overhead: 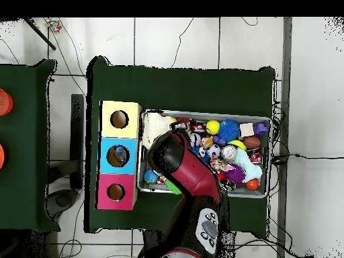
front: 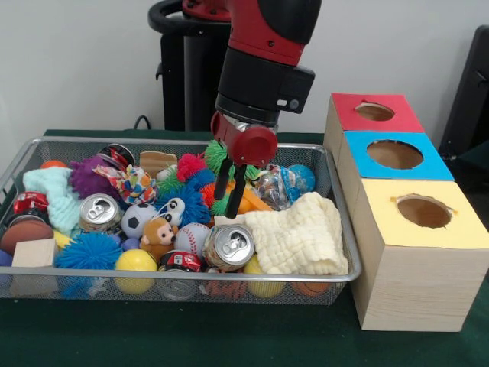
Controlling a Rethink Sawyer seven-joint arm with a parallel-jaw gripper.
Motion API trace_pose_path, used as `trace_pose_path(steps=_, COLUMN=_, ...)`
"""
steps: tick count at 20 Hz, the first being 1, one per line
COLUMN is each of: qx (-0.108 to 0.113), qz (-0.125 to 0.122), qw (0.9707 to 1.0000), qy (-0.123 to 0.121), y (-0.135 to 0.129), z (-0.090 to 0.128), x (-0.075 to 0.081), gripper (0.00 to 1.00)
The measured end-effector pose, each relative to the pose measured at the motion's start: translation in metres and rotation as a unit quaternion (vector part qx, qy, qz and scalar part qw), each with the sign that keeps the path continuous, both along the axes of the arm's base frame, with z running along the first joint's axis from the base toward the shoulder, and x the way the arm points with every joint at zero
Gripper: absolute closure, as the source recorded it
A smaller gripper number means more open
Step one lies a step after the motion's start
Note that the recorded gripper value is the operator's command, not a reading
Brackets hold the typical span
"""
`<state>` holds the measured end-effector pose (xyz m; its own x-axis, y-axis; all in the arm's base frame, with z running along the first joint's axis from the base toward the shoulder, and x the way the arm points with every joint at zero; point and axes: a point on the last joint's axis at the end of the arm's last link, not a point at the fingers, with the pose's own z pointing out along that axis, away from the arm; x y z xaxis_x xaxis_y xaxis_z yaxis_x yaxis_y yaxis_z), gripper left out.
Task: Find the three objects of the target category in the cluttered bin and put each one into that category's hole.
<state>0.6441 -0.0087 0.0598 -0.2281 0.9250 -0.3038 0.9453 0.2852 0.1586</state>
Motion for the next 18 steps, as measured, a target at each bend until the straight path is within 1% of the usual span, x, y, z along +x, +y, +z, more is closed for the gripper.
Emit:
trace_pose_path(steps=3, qx=0.0, qz=0.001, qw=0.9999, qy=0.011, y=-0.001, z=0.002, x=-0.003, gripper=0.0)
trace_pose_path(steps=5, qx=0.012, qz=0.001, qw=0.9994, qy=0.033, y=0.0, z=0.007, x=-0.008, gripper=0.0)
trace_pose_path(steps=8, qx=0.022, qz=0.0, qw=0.9986, qy=0.048, y=0.0, z=0.009, x=-0.013, gripper=0.0)
trace_pose_path(steps=10, qx=0.032, qz=-0.002, qw=0.9974, qy=0.064, y=0.001, z=0.01, x=-0.018, gripper=0.0)
trace_pose_path(steps=11, qx=0.039, qz=-0.003, qw=0.9964, qy=0.075, y=0.001, z=0.012, x=-0.022, gripper=0.0)
trace_pose_path(steps=13, qx=0.041, qz=-0.005, qw=0.9959, qy=0.081, y=0.0, z=0.014, x=-0.024, gripper=0.0)
trace_pose_path(steps=18, qx=0.035, qz=-0.004, qw=0.9961, qy=0.081, y=-0.001, z=0.018, x=-0.024, gripper=0.0)
